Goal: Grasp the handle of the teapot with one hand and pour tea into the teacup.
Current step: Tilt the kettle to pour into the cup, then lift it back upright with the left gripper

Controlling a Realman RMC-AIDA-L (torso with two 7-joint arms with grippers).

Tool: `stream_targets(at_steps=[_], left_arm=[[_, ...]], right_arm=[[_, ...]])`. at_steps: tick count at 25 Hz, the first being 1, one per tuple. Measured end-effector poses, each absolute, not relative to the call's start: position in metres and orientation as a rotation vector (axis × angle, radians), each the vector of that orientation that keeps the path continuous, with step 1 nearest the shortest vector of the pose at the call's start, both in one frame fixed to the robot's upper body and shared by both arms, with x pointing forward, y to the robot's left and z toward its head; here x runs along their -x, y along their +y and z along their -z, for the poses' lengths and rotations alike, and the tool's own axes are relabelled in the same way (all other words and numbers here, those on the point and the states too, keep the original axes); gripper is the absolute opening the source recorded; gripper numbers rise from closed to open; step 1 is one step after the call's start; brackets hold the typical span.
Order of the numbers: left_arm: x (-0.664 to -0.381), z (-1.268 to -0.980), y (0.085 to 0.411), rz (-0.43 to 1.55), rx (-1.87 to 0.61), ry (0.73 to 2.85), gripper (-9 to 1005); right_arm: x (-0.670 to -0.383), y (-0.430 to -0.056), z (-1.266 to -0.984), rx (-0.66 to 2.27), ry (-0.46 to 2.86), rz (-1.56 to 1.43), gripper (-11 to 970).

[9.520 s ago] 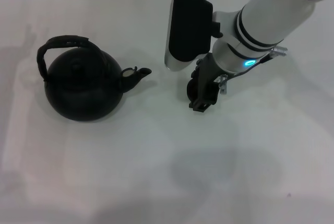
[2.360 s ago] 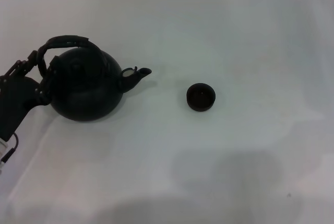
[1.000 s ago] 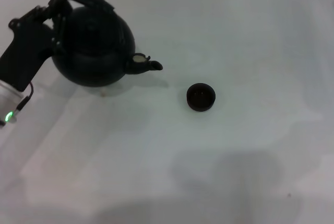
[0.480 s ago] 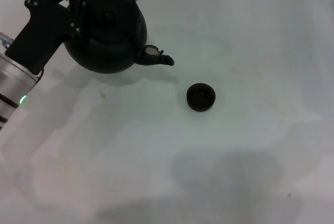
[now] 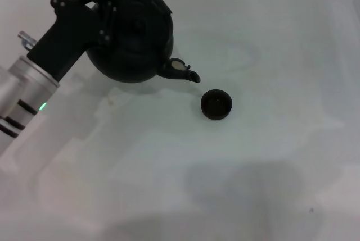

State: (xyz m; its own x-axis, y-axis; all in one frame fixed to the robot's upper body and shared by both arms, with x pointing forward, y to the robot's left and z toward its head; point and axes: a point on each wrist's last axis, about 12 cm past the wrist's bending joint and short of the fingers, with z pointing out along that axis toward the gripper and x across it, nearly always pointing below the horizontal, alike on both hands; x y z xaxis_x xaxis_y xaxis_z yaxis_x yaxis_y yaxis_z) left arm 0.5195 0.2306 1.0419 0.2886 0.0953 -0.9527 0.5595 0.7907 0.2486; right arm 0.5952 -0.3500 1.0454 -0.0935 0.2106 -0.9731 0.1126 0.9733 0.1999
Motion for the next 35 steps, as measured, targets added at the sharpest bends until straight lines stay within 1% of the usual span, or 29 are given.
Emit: stream_targets(at_steps=[9,20,35], left_arm=[[-0.526,-1.036,0.208,0.278,-0.695,1.292,143],[-0.533,-1.039,0.194,0.283,-0.801,1.266,135],[-0.537,-1.042,0.19,0.228,-0.872,1.213,131]], right_arm=[[-0.595,-0.349,-1.045,-0.247,1.668,-0.086,829],[-0.596,-0.35,-1.046,-0.247,1.669,-0.085,829],[-0.594,-0.351,-1.044,-0.254,1.672,-0.084,829]])
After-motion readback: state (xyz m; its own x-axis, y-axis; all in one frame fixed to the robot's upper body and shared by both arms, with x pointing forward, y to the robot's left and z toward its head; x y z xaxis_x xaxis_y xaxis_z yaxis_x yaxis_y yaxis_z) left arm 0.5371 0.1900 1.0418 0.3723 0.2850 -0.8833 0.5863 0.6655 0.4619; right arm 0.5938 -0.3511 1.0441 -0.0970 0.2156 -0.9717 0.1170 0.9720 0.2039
